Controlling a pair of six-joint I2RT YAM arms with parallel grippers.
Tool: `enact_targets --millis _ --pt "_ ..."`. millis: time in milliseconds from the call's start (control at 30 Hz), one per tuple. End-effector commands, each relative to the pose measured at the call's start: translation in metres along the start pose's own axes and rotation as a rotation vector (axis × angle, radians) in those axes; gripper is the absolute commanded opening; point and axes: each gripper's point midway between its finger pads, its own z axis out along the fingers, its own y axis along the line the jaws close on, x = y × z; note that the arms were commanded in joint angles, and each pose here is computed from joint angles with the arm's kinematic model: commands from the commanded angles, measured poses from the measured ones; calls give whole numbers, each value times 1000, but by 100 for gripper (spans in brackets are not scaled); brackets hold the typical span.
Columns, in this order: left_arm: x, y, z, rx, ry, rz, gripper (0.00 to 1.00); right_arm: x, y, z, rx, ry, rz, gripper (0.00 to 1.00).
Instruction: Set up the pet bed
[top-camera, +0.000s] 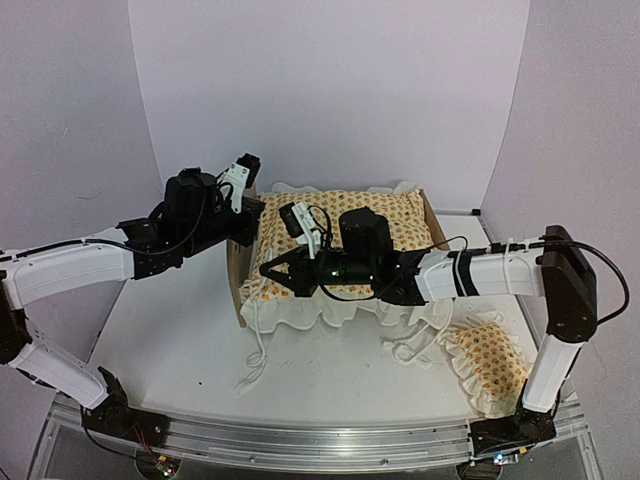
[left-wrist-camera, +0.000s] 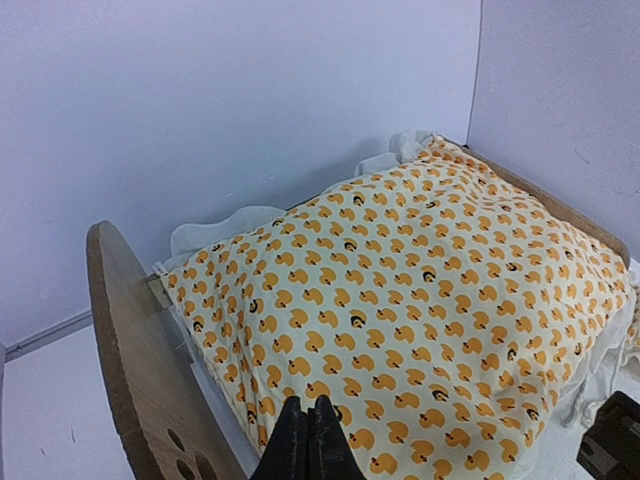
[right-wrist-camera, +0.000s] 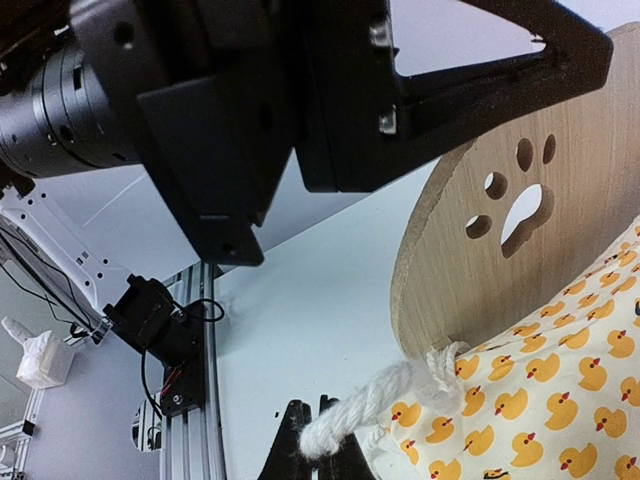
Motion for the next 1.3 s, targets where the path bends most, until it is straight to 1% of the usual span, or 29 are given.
enact_targets --millis 0,133,167,200,300,333,467,567,667,800,933,1033,1100,1167,1267 --pt "-5 22 -4 -114 -19 -59 0 -28 1 3 15 -69 -13 0" --pt "-16 28 -34 -107 -60 -138 0 -39 -5 25 -3 -67 -31 0" --pt "-15 30 -41 -104 -54 -166 2 -47 -10 27 -7 -79 -36 0" --pt "-12 32 -48 -111 -43 -178 5 -52 -15 31 -4 -84 -37 0" --pt "3 46 -68 -167 -14 -253 21 -70 -23 40 -29 -99 -53 0" --pt "8 50 -74 -181 -9 -287 27 -79 -16 44 -68 -107 -78 0" --pt "30 49 -89 -157 13 -362 42 -77 -2 53 -186 -84 -146 0" --pt "50 49 -98 -151 27 -399 48 -73 3 51 -223 -77 -211 3" --pt "66 53 -103 -172 35 -437 51 -73 -14 58 -163 -93 -212 3" --pt "75 49 -103 -149 52 -466 52 -59 -47 66 -107 -64 -88 0" --pt "85 48 -103 -149 66 -487 55 -33 -61 73 -90 -17 7 0" --pt "89 45 -102 -136 79 -495 56 -8 -75 75 -45 29 94 0" --pt "90 44 -102 -130 82 -498 56 0 -80 75 -25 48 138 0" --pt "90 43 -102 -127 82 -499 56 -2 -83 76 -1 63 149 0" --pt "90 44 -103 -128 77 -503 57 -20 -91 75 47 43 151 0"
